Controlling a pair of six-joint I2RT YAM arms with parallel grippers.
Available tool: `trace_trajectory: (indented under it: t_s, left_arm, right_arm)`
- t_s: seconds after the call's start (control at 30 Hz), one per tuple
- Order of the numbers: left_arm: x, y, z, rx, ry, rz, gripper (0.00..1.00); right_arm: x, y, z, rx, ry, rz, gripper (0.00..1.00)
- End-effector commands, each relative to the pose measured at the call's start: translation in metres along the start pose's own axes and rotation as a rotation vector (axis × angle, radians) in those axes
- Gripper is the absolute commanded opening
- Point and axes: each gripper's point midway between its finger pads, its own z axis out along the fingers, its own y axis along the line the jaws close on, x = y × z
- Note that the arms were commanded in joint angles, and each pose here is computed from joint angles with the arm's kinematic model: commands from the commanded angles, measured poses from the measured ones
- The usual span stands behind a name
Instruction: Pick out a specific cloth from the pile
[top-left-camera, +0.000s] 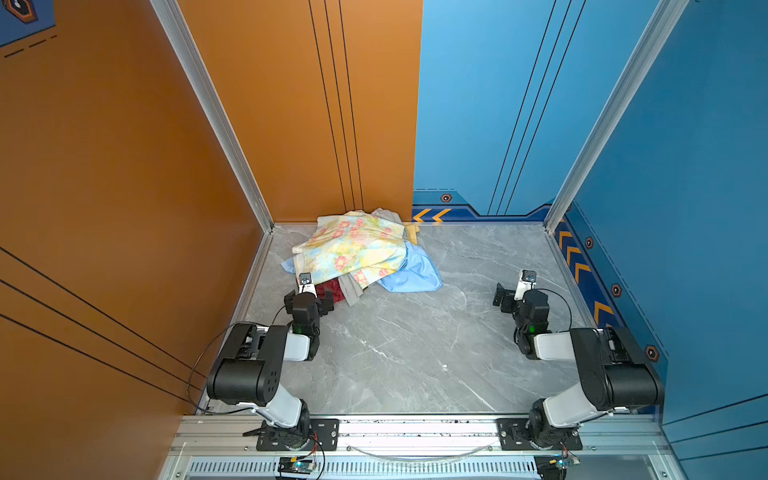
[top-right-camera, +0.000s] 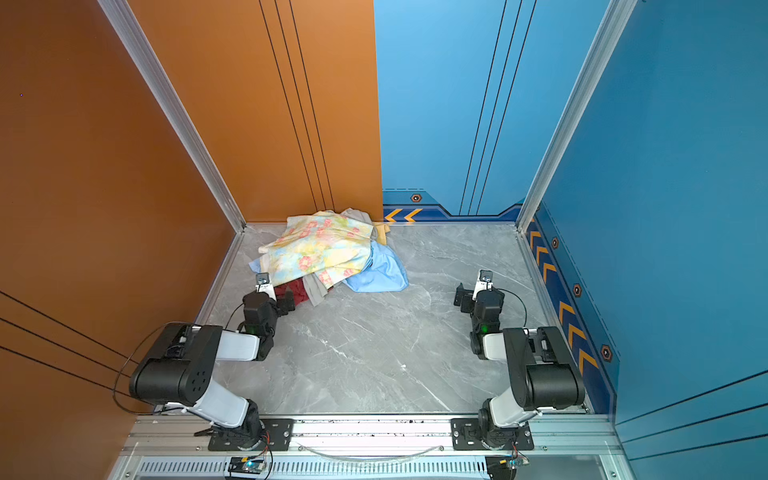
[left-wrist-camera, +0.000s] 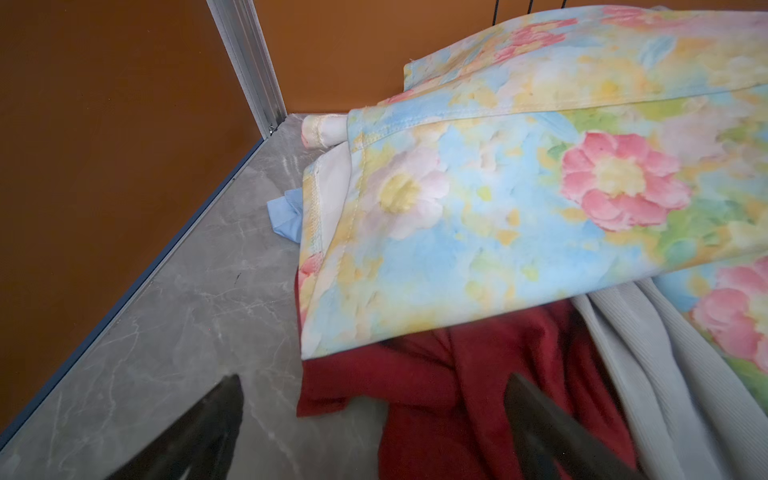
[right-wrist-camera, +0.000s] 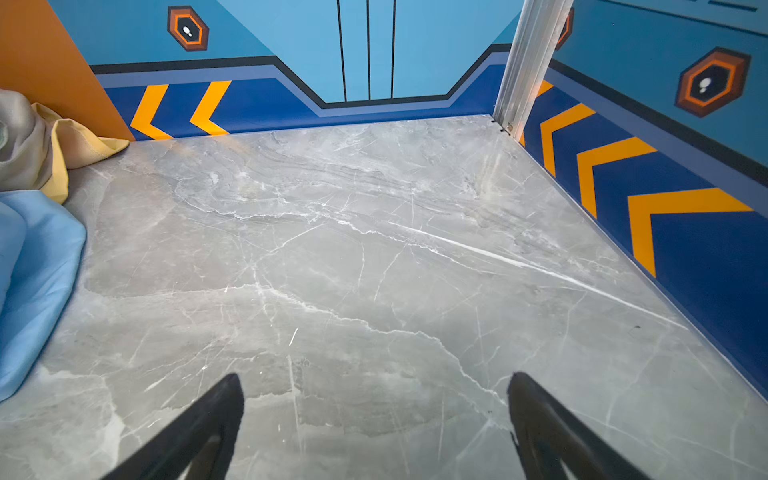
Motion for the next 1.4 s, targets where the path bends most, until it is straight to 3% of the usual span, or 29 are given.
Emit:
trace_trajectory:
  t_s: [0.0, 1.37]
  left_arm:
    - [-0.0081, -0.0012, -0.0003, -0.004, -0.023, 0.009, 0.98]
    - [-0.0071, -0.0017, 0.0010, 0.020, -0.019, 0.000, 0.98]
  right_arm:
    - [-0.0020, 0.0009, 0.0025, -0.006, 0.003, -0.008, 1.00]
    - [-0.0017, -0.0009, 0.0028, -0.005, 0.005, 0.003, 1.00]
